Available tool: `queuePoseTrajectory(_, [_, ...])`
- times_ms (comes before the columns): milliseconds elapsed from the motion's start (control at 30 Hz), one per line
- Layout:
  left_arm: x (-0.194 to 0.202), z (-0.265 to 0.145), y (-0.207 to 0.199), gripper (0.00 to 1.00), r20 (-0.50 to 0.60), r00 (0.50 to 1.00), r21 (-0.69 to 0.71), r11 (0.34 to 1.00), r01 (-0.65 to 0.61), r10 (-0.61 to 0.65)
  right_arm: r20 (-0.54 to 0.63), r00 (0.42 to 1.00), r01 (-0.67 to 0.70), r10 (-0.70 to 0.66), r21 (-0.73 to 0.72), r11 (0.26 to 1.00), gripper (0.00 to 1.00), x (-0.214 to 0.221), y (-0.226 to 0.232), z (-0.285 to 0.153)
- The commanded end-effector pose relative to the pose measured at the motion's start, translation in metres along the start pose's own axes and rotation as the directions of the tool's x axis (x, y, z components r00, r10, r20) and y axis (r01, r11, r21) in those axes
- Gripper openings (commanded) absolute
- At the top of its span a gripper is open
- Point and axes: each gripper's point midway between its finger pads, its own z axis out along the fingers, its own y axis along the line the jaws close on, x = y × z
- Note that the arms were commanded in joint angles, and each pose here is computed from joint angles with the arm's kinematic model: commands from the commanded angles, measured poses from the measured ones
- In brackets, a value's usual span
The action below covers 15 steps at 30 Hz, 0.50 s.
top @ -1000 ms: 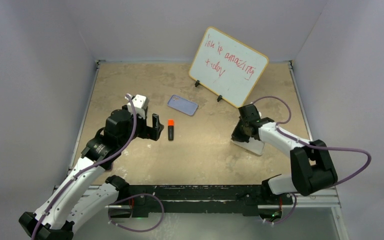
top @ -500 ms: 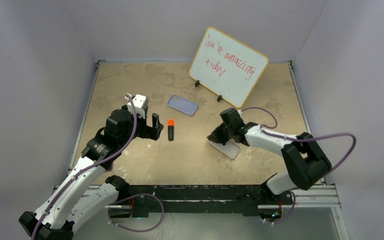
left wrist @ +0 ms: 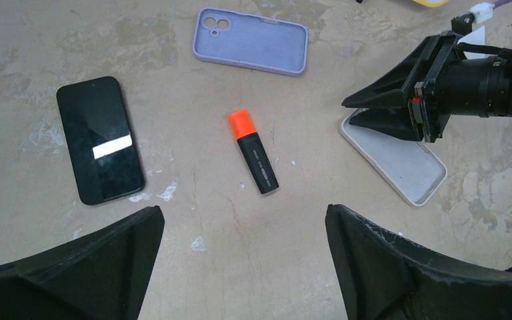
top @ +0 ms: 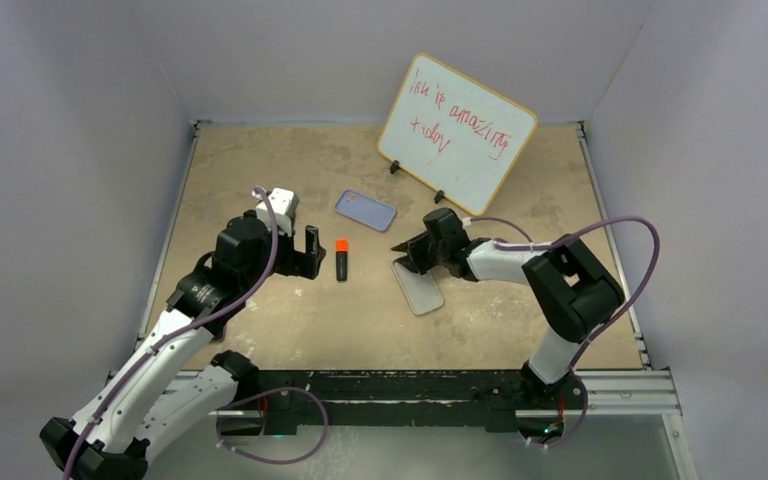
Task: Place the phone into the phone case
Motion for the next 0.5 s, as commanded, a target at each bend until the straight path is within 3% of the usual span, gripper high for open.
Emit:
queuePoseTrajectory(0, [-0.002, 0.001, 0.003, 0.96, 0.012, 1.0, -0.014, 1.0, -0.004, 0.004, 0.031, 0.99, 0.138, -0.135, -0.125, 0.983, 0.44, 0.001, 0.031, -0.02])
queuePoseTrajectory(100, [-0.001, 0.002, 0.003, 0.96, 0.004, 1.0, -0.018, 1.0, -0.006, 0.006, 0.07, 0.963, 0.268, -0.262, -0.114, 0.957, 0.61, -0.003, 0.028, -0.034])
queuePoseTrajectory(200, [0.0, 0.004, 0.003, 0.96, 0.0, 1.0, -0.017, 1.0, -0.004, 0.004, 0.091, 0.882, 0.469, -0.462, -0.087, 0.879, 0.79, -0.006, 0.021, -0.047])
queuePoseTrajectory(367, [0.004, 0.011, 0.001, 0.96, -0.025, 1.0, -0.01, 1.0, -0.003, 0.002, 0.086, 0.714, 0.693, -0.695, 0.051, 0.719, 0.85, -0.021, -0.006, -0.064])
queuePoseTrajectory(467, [0.009, 0.016, -0.002, 0.97, -0.06, 0.998, 0.002, 1.0, 0.008, -0.008, 0.087, 0.632, 0.763, -0.77, 0.105, 0.638, 0.94, -0.033, -0.025, -0.073])
